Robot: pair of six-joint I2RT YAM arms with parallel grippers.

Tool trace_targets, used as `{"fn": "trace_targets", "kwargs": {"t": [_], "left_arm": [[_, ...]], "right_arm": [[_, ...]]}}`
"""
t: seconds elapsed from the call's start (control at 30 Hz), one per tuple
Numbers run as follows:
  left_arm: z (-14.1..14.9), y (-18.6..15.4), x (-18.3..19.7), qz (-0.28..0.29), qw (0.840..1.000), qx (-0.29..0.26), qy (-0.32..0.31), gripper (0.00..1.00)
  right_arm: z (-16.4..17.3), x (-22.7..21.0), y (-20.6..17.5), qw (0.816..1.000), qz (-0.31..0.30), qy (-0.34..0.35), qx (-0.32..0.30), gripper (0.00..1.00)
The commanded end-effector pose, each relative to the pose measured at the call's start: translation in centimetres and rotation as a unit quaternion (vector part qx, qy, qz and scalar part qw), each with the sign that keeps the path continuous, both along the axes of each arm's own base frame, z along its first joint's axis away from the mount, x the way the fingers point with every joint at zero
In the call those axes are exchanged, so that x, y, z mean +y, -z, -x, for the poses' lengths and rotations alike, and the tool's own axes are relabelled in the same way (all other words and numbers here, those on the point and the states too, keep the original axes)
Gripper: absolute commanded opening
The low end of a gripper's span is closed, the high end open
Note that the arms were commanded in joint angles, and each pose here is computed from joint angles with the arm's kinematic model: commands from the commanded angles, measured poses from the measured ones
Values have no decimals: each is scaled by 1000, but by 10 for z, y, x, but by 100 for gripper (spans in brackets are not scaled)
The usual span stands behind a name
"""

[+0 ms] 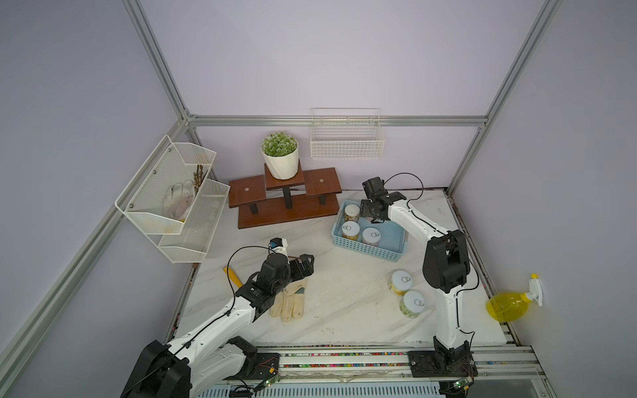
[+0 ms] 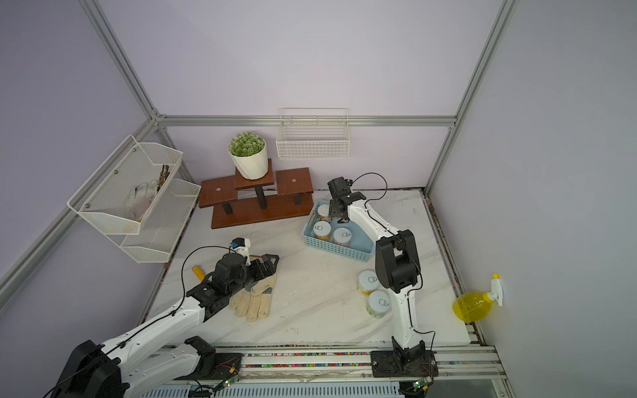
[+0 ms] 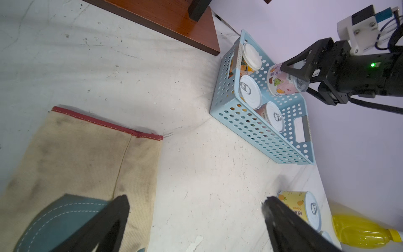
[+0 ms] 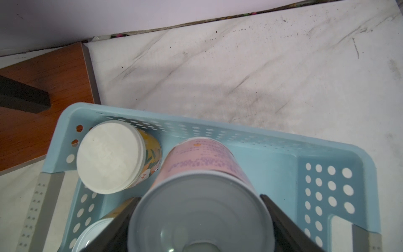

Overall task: Put the canned food in the basket
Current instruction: Place the canned food in the basket.

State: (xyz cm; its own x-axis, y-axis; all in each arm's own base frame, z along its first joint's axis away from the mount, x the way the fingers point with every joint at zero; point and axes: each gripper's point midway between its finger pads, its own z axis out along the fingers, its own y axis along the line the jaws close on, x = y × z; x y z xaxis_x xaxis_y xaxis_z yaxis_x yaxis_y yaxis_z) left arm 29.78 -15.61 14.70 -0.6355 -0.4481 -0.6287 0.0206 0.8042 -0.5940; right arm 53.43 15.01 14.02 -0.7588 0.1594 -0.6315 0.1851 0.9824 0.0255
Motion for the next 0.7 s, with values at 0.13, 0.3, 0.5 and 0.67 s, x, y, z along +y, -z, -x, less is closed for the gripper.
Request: {"fn": "trace_targets", "kwargs": {"t": [0.13, 0.3, 0.5, 0.67], "left_arm": [[2, -25, 1, 32, 999, -28, 16, 100], [5, -28, 6, 30, 999, -29, 14, 100], [6, -41, 14, 46, 998, -41, 12, 100], [5, -41, 22, 35, 999, -39, 4, 100]], "right_arm": [[-26, 2, -16, 999, -5, 7, -41, 0], [-30, 1, -4, 999, 3, 10, -32, 0], [-30, 1, 14, 1000, 7, 7, -15, 0], [-31, 6, 30, 1000, 3, -1, 0, 0]]}}
